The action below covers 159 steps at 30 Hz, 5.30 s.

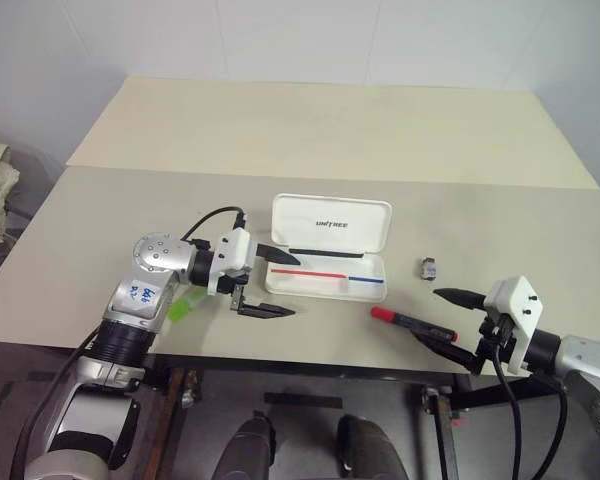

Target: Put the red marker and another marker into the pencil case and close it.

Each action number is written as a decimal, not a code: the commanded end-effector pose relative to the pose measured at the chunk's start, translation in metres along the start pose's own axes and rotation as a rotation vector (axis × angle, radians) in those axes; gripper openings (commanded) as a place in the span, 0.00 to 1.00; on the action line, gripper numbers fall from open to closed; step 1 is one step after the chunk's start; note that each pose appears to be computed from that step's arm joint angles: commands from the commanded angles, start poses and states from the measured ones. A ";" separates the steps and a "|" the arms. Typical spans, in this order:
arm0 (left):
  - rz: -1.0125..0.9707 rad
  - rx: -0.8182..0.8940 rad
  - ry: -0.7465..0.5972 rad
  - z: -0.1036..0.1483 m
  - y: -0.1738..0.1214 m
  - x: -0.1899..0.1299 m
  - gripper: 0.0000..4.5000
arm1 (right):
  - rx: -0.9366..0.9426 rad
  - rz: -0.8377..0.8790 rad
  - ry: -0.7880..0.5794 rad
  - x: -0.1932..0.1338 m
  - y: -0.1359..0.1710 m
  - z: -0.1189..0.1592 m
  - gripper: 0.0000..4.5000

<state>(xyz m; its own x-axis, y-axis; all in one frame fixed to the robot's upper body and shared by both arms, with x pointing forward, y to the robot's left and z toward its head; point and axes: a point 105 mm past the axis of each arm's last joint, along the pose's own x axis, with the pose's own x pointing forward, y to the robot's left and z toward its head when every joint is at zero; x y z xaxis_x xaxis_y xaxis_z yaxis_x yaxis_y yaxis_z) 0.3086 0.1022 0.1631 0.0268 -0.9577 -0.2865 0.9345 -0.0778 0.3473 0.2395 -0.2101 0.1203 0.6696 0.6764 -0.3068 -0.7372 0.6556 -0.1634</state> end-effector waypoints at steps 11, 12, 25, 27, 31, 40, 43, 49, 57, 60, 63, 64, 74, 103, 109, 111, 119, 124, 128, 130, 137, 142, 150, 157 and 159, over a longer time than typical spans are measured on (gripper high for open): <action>0.059 0.066 0.050 0.021 0.008 -0.050 1.00 | -0.024 0.034 0.007 0.017 -0.003 -0.022 0.91; 0.067 0.063 0.055 0.021 0.009 -0.052 1.00 | -0.034 0.047 0.011 0.020 -0.002 -0.022 0.85; 0.100 0.070 0.056 0.023 0.012 -0.051 1.00 | -0.132 0.062 0.030 0.027 -0.003 -0.013 0.13; 0.101 0.071 0.056 0.022 0.012 -0.050 1.00 | -0.148 0.061 0.025 0.024 -0.003 -0.007 0.13; 0.105 0.072 0.054 0.022 0.013 -0.049 1.00 | -0.179 0.102 0.041 0.008 0.001 0.006 0.13; 0.128 0.075 0.045 0.020 0.017 -0.048 1.00 | -0.327 0.169 0.030 -0.007 -0.004 0.054 0.13; 0.131 0.074 0.043 0.018 0.016 -0.047 1.00 | -0.378 0.157 -0.033 0.008 -0.013 0.074 0.13; 0.139 0.069 0.047 0.014 0.015 -0.047 1.00 | -0.450 0.180 -0.095 0.048 -0.026 0.092 0.13; 0.153 0.065 0.054 0.012 0.012 -0.049 1.00 | -0.556 0.283 -0.144 0.101 -0.028 0.102 0.13; 0.162 0.061 0.060 0.011 0.011 -0.052 1.00 | -0.569 0.292 -0.168 0.109 -0.033 0.112 0.13; 0.183 0.051 0.070 0.008 0.009 -0.056 1.00 | -0.611 0.325 -0.182 0.129 -0.034 0.122 0.13; 0.187 0.052 0.071 0.008 0.009 -0.056 1.00 | -0.626 0.340 -0.180 0.135 -0.033 0.122 0.13; 0.235 0.046 0.073 0.008 0.004 -0.059 1.00 | -0.614 0.472 -0.185 0.169 -0.003 0.099 0.13; 0.279 0.028 0.093 0.003 0.002 -0.064 1.00 | -0.712 0.408 -0.232 0.183 0.003 0.093 0.30; 0.282 0.025 0.099 0.002 0.002 -0.065 1.00 | -0.761 0.383 -0.273 0.180 0.005 0.097 0.77; 0.282 0.025 0.100 0.002 0.002 -0.066 1.00 | -0.757 0.385 -0.299 0.178 0.006 0.102 0.93; 0.290 0.021 0.107 0.001 0.001 -0.069 1.00 | -0.570 0.470 -0.399 0.148 0.022 0.125 0.99; 0.350 -0.002 0.140 -0.005 -0.004 -0.086 1.00 | -0.414 0.477 -0.402 0.114 0.030 0.122 0.99; 0.451 -0.048 0.185 -0.014 -0.012 -0.110 1.00 | -0.332 0.449 -0.363 0.087 0.033 0.114 0.99; 0.506 -0.080 0.192 -0.017 -0.014 -0.119 1.00 | -0.317 0.442 -0.345 0.079 0.034 0.111 0.99; 0.757 -0.315 0.253 -0.057 -0.052 -0.147 1.00 | -0.383 0.388 -0.218 0.051 0.028 0.090 0.99; 0.781 -0.422 0.303 -0.080 -0.075 -0.143 1.00 | -0.379 0.388 -0.214 0.041 0.025 0.093 0.99; 0.868 -0.494 0.354 -0.111 -0.085 -0.142 0.92 | -0.420 0.380 -0.241 0.038 0.023 0.114 1.00; 0.849 -0.505 0.314 -0.113 -0.082 -0.134 0.46 | -0.430 0.373 -0.263 0.039 0.027 0.122 1.00; 0.842 -0.505 0.303 -0.112 -0.078 -0.130 0.38 | -0.436 0.368 -0.269 0.038 0.027 0.124 1.00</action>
<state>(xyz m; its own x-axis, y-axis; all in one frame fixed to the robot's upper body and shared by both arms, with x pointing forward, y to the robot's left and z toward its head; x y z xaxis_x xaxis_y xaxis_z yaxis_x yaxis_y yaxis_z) 0.2701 0.2540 0.0833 0.7424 -0.5855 -0.3255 0.6532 0.7406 0.1576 0.2611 -0.1289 0.2057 0.3294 0.9203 -0.2112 -0.8793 0.2175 -0.4237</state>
